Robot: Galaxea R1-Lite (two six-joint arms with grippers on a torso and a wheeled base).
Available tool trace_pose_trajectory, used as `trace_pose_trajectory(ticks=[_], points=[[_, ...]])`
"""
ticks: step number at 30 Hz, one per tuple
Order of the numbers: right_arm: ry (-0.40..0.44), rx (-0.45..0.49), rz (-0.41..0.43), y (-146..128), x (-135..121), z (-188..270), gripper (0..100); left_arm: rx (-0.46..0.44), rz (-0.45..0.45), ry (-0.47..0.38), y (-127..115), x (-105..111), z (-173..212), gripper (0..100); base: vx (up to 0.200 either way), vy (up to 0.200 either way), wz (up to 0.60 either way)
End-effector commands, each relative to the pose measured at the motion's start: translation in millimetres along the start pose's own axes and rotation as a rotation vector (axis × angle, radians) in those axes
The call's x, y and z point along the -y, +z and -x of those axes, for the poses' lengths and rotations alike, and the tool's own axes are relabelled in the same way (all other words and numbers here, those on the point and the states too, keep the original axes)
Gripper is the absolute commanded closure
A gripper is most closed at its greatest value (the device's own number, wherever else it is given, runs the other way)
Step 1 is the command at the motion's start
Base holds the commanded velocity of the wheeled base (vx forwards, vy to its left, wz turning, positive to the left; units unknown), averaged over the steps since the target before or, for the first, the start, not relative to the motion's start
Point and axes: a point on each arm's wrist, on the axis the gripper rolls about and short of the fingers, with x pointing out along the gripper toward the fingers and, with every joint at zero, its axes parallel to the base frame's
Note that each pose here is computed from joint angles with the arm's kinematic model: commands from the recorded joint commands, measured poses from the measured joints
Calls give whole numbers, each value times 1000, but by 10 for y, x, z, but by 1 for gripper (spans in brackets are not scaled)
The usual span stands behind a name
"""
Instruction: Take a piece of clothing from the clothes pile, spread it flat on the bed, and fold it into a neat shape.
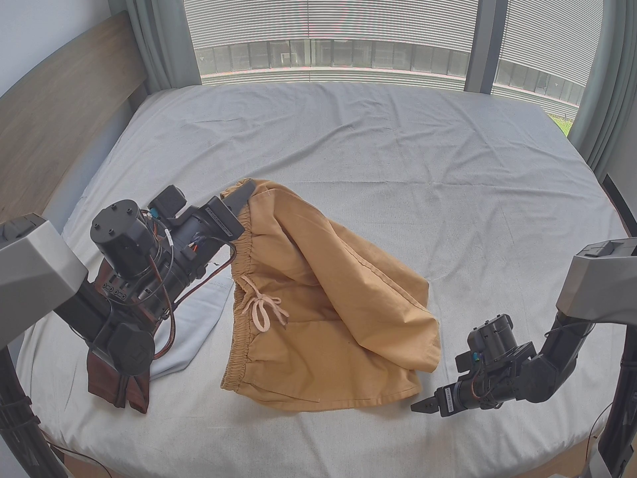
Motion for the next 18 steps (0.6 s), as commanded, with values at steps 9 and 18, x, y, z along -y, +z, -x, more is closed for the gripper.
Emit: trace_pose_trajectory(ticks=[9, 18], points=[[-16, 36, -2, 227, -3, -333, 0, -2, 4, -17, -18, 59, -8, 100, 0, 0, 0], [-17, 117, 7, 318, -13, -398, 100, -6, 6, -17, -40, 69, -13, 100, 0, 0, 0]])
